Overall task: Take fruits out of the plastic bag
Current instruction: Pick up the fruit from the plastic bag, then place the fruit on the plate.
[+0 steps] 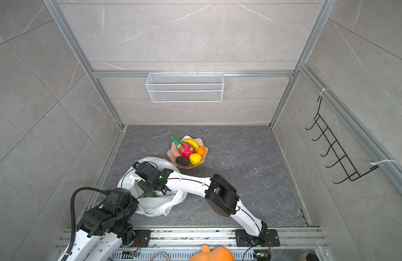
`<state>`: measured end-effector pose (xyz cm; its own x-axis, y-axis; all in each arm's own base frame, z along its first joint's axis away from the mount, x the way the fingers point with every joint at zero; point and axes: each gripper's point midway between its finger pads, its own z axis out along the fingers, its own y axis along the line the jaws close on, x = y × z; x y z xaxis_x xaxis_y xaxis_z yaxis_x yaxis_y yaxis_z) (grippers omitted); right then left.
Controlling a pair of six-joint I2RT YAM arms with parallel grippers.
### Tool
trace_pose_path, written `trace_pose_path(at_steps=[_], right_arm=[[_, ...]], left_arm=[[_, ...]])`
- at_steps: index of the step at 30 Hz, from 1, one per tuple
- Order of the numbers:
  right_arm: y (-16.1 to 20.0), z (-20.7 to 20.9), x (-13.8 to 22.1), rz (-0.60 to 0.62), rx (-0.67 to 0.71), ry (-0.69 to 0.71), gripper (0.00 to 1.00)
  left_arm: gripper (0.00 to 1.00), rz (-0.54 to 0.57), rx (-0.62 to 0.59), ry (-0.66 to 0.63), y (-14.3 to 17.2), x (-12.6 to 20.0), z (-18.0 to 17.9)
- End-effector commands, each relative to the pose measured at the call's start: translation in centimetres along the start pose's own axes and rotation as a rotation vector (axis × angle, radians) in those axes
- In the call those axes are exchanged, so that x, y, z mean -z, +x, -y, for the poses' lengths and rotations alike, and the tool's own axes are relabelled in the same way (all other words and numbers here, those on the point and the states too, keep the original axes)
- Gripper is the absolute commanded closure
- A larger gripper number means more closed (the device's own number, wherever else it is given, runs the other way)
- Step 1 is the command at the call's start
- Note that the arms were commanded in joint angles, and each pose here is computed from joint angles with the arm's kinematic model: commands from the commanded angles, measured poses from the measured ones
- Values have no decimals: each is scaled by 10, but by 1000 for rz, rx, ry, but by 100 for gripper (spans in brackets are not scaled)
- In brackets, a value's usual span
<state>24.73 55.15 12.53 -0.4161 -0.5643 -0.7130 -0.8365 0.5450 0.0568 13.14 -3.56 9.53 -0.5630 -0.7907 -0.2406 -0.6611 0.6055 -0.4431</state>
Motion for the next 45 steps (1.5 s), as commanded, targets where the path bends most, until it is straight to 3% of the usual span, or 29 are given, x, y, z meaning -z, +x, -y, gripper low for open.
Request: trace_pose_path(at_steps=[1, 13, 23, 30, 37, 42, 45], right_arm=[[-15, -5, 26, 78, -29, -21, 54], [-14, -14, 136, 166, -51, -94, 53], [-60, -1, 202, 286, -72, -84, 54], [-78, 2, 210, 355, -143, -144, 54], [-67, -8, 156, 302, -178, -179, 56], [-91, 3, 168, 354, -175, -129, 55], [-99, 17, 172, 374, -201, -103, 55]], left_arm=[[100, 3, -16, -38, -1, 3, -7], [100, 3, -60, -37, -3, 1, 2], [100, 68, -96, -56, -17, 6, 6], [100, 127, -149, -69, -33, 15, 19], [100, 102, -235, 7, -34, 15, 52], [100, 17, -328, -39, -23, 5, 56], [100, 46, -335, -31, -28, 9, 57]])
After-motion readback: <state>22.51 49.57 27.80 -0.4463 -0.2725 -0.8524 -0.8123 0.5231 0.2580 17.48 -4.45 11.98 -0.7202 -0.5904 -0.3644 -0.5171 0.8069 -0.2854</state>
